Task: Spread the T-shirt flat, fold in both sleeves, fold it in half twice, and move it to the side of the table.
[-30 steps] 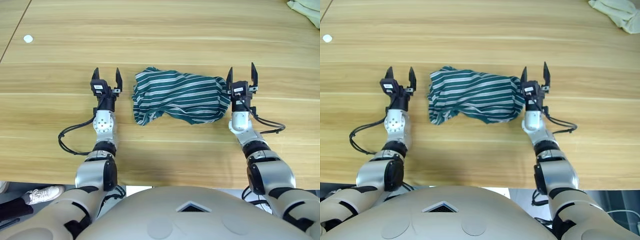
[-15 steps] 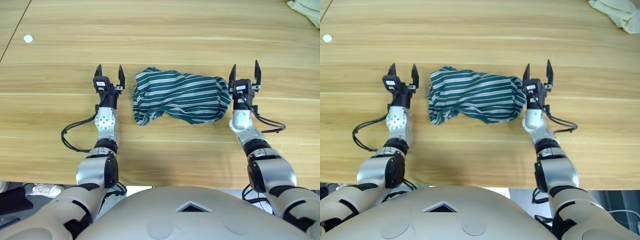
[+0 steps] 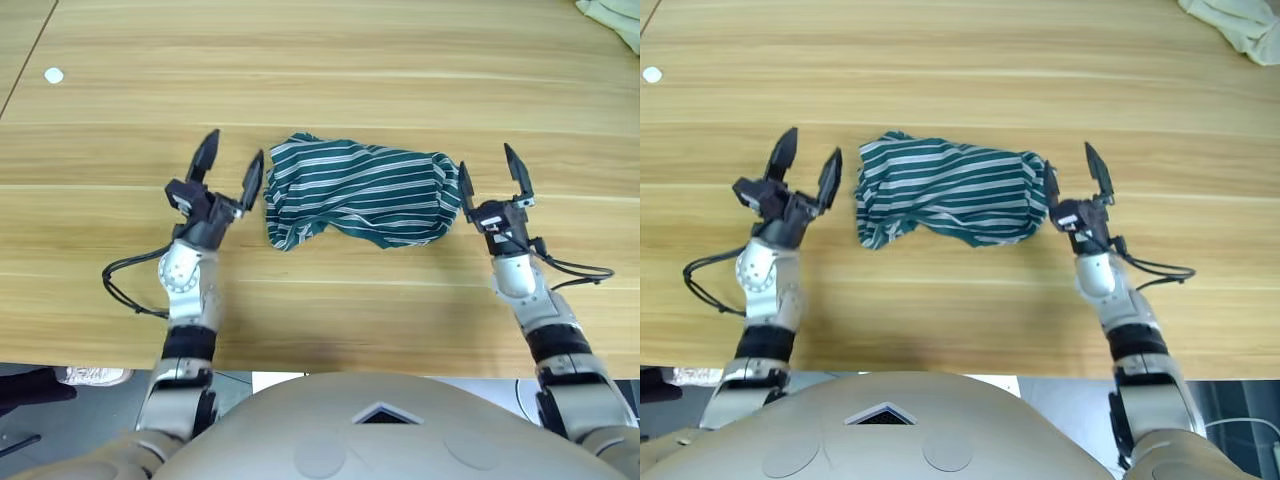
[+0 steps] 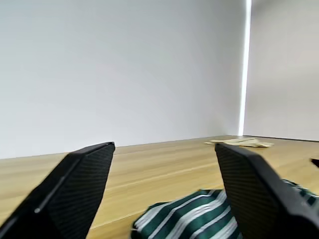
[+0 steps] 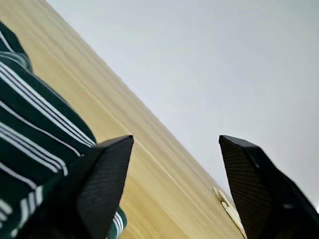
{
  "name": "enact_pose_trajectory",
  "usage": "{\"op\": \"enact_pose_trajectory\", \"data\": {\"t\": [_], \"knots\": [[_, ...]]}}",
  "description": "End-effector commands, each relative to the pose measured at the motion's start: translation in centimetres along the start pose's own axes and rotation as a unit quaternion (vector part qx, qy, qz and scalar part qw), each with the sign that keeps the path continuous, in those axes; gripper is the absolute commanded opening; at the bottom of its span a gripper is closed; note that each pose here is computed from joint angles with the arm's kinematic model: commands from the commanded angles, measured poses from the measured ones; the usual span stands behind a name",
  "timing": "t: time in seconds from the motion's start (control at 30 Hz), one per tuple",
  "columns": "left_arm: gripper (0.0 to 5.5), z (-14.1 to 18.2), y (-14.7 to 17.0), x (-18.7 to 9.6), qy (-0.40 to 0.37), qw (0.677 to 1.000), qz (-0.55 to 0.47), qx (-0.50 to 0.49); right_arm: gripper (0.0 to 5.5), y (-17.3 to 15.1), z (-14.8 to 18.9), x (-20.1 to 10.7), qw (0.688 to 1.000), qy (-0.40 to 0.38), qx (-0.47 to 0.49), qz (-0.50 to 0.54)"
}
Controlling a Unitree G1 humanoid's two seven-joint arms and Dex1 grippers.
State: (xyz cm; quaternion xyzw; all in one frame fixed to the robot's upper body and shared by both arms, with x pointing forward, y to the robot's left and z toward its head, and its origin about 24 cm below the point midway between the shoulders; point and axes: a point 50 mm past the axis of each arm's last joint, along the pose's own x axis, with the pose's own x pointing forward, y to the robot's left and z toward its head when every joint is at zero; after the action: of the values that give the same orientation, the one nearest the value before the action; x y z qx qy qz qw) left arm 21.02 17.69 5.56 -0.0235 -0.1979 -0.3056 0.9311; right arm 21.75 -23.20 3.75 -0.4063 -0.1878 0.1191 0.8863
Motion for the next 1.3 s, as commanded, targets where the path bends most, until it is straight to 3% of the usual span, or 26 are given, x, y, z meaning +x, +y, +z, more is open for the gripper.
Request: {"op": "enact_pose_trajectory", "data": {"t": [0.03,0.2,0.43,0.7,1.0,1.2,1.3], "knots": [[3.76,1.7,-2.3,-1.8,0.073,0.987,-0.139,0.041,3.18,-2.2,2.3,-1.4,0.992,-0.026,-0.05,0.114],[3.76,0.0,-3.3,-3.7,0.237,0.938,-0.216,0.133,3.18,-2.1,3.9,-4.1,0.961,-0.009,-0.075,0.267],[3.76,-2.3,-2.6,-3.0,0.307,0.918,-0.204,0.145,3.18,1.3,0.8,-4.5,0.923,0.046,-0.118,0.365],[3.76,-3.0,-1.9,-2.6,0.334,0.903,-0.196,0.188,3.18,4.0,0.7,-5.0,0.908,0.035,-0.119,0.399],[3.76,-3.3,-1.5,-2.4,0.339,0.902,-0.187,0.192,3.18,4.8,0.8,-4.7,0.914,0.024,-0.118,0.387],[2.76,-3.2,-1.1,-2.3,0.333,0.91,-0.17,0.181,3.18,5.1,0.7,-4.3,0.915,0.016,-0.12,0.386],[2.28,-3.1,-1.4,-2.2,0.326,0.912,-0.177,0.176,2.64,4.9,0.2,-3.9,0.92,0.026,-0.127,0.371]]}}
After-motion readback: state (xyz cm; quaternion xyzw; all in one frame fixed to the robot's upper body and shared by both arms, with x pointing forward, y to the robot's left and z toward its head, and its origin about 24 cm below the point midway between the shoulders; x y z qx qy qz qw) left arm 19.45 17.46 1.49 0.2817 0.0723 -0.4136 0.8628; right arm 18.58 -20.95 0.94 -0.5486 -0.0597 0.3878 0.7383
